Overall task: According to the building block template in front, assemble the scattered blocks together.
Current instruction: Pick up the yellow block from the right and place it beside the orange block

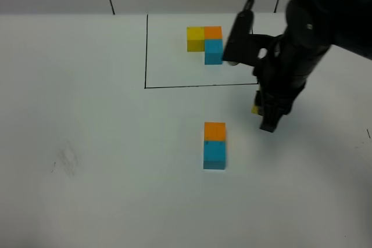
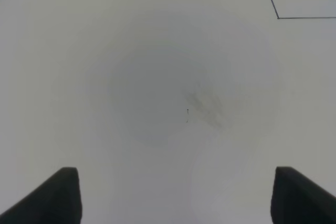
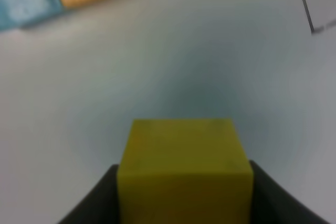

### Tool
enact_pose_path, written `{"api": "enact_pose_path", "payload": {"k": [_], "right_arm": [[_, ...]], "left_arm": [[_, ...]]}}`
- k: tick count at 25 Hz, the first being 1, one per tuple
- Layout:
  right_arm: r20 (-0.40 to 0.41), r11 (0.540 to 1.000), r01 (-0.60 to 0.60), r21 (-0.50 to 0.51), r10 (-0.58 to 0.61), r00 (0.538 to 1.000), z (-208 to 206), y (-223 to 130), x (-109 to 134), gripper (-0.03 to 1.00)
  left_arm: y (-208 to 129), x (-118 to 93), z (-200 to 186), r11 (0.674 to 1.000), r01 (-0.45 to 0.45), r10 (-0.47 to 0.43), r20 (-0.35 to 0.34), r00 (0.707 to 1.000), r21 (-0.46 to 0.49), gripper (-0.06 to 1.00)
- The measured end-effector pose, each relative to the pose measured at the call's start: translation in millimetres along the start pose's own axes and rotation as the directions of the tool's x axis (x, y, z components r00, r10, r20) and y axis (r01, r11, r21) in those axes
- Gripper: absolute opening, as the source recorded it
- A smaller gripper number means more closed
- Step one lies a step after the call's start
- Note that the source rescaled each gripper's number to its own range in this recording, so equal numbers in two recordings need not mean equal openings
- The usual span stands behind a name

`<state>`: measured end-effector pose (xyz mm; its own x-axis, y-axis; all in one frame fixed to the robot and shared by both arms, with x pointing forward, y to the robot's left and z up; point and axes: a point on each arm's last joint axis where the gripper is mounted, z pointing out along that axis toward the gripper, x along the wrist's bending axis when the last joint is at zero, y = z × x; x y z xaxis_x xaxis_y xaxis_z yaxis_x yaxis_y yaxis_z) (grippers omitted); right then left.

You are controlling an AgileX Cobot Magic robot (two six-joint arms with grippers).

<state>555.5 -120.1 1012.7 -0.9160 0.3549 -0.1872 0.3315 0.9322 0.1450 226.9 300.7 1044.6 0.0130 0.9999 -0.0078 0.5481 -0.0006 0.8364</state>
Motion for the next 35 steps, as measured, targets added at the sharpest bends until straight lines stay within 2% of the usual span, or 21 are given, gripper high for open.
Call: {"api": "enact_pose_path", "payload": {"k": [4, 9, 14, 19, 22, 35], "right_arm": [[-0.033, 0.996, 0.086, 0.016, -0.086, 0.996, 12.5, 42.2, 9.3, 0.27], [-0.03, 0.978, 0.207, -0.005, -0.207, 0.978, 19.2, 80.4, 33.4, 0.27], [-0.02, 0.934, 0.356, -0.032, -0.357, 0.934, 32.0, 100.6, 49.7, 0.27], [-0.03, 0.893, 0.447, -0.047, -0.448, 0.893, 54.1, 106.9, 53.4, 0.27], [-0.043, 0.885, 0.464, -0.04, -0.465, 0.884, 66.1, 106.6, 52.6, 0.27], [-0.082, 0.902, 0.428, -0.047, -0.431, 0.899, 96.4, 106.1, 47.6, 0.27]], "left_arm": [[0.0, 0.0, 0.0, 1.0, 0.0, 0.0, 0.0, 1.0, 0.0, 0.57], [0.0, 0.0, 0.0, 1.0, 0.0, 0.0, 0.0, 1.0, 0.0, 0.57], [0.0, 0.0, 0.0, 1.0, 0.0, 0.0, 0.0, 1.0, 0.0, 0.57], [0.0, 0.0, 0.0, 1.0, 0.0, 0.0, 0.0, 1.0, 0.0, 0.57], [0.0, 0.0, 0.0, 1.0, 0.0, 0.0, 0.0, 1.0, 0.0, 0.57], [0.0, 0.0, 0.0, 1.0, 0.0, 0.0, 0.0, 1.0, 0.0, 0.57]]}}
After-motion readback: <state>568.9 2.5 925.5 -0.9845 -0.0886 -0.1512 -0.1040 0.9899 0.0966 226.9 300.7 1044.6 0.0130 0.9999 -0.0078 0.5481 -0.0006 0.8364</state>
